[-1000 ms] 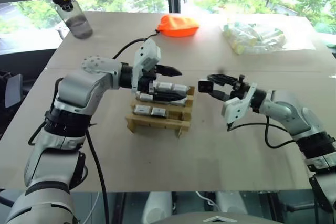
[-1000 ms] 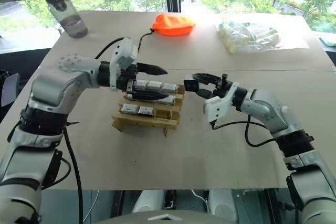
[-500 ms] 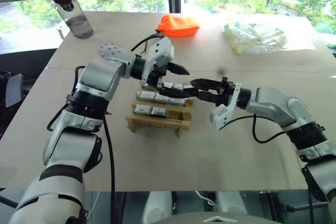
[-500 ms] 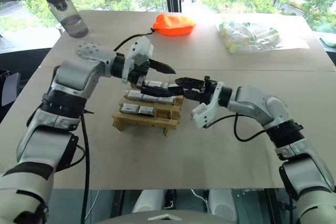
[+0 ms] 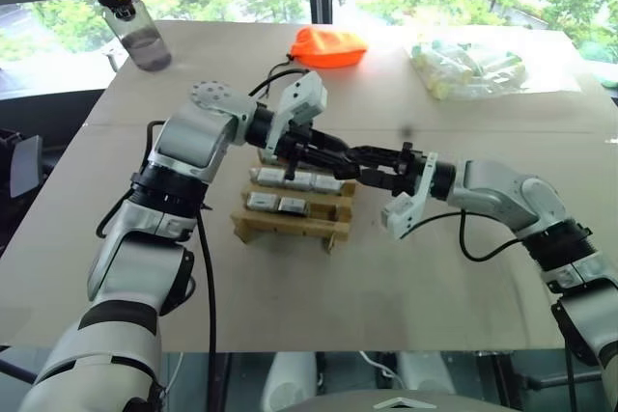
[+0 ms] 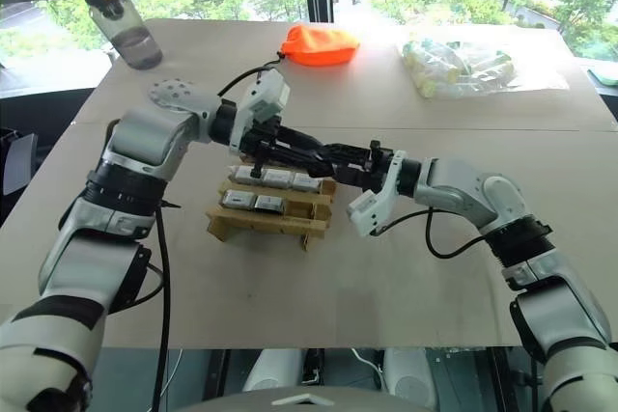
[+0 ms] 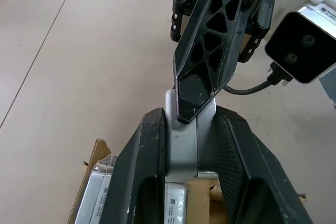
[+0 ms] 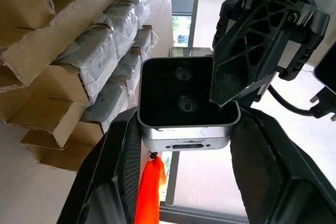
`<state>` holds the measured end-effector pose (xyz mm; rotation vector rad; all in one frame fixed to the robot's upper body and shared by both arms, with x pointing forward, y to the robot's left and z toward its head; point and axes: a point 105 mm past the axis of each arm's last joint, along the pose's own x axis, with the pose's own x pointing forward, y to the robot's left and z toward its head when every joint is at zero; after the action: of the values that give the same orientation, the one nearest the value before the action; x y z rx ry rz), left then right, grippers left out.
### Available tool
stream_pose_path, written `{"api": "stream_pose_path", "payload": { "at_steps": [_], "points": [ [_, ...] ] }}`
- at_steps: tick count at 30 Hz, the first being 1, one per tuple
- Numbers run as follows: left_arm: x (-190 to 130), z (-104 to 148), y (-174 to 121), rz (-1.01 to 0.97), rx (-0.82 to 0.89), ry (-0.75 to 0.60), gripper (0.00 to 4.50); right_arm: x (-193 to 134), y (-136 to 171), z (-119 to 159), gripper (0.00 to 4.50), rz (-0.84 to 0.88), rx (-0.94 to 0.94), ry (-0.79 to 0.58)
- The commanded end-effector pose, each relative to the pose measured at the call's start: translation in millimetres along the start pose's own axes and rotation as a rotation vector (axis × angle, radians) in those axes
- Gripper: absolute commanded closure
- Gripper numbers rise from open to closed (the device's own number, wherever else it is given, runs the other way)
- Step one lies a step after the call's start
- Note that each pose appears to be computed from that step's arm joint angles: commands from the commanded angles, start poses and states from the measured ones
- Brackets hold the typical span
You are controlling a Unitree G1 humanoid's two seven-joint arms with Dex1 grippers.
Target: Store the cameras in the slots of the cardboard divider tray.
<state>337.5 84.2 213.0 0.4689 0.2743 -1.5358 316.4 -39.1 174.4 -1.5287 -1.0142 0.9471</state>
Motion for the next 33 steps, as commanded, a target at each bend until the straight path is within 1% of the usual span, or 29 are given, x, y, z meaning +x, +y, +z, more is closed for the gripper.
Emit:
{"api": "stream_pose_path", "payload": {
  "at_steps": [1,2,3,4,7,10,11,15,17,20,24,26,30,33],
  "points": [
    [-1.6,6.8,-7.5,-0.048,0.047,0.006,3.77,-4.9,-14.8,-2.9,1.3,-0.052,-0.005,0.017],
    [-1.5,6.5,-7.2,-0.049,0.046,0.007,3.77,-5.6,-15.2,-2.7,0.69,-0.056,-0.003,0.018],
    [-1.4,6.0,-7.0,-0.051,0.047,0.01,3.77,-6.3,-15.7,-3.3,0.22,-0.064,0.005,0.024],
    [-1.4,5.1,-6.8,-0.054,0.048,0.015,3.77,-7.3,-15.8,-4.3,0.04,-0.072,0.015,0.034],
    [-0.9,4.7,-5.6,-0.059,0.052,0.019,3.77,-11.6,-16.2,-7.6,0.0,-0.099,0.062,0.068],
    [-1.9,9.2,-2.6,-0.051,0.08,0.006,3.77,-18.9,-19.2,-7.6,0.0,-0.163,0.192,0.089],
    [-3.0,11.9,-1.4,-0.048,0.092,-0.005,3.77,-22.2,-20.6,-6.3,0.0,-0.191,0.258,0.091],
    [-13.5,16.9,-1.5,-0.06,0.158,-0.017,3.77,-49.7,-24.2,-7.6,0.0,-0.352,0.68,0.148],
    [-16.6,16.3,-3.4,-0.072,0.178,-0.015,3.77,-61.9,-18.9,-5.5,0.0,-0.368,0.85,0.162],
    [-19.3,13.2,-7.4,-0.086,0.187,-0.016,3.77,-78.9,0.2,10.4,0.0,-0.321,1.107,0.152],
    [-20.7,3.9,-20.1,-0.126,0.199,-0.007,3.77,-97.5,27.6,34.5,0.0,-0.255,1.391,0.152],
    [-20.2,0.7,-25.0,-0.141,0.193,-0.005,3.77,-106.0,39.4,42.8,0.0,-0.258,1.481,0.15],
    [-16.7,-5.3,-33.3,-0.162,0.176,-0.012,3.77,-116.4,49.0,62.1,0.0,-0.278,1.647,0.057],
    [-14.6,-14.7,-35.9,-0.164,0.168,0.015,3.77,-122.0,54.6,70.4,0.0,-0.282,1.672,0.013]
  ]
}}
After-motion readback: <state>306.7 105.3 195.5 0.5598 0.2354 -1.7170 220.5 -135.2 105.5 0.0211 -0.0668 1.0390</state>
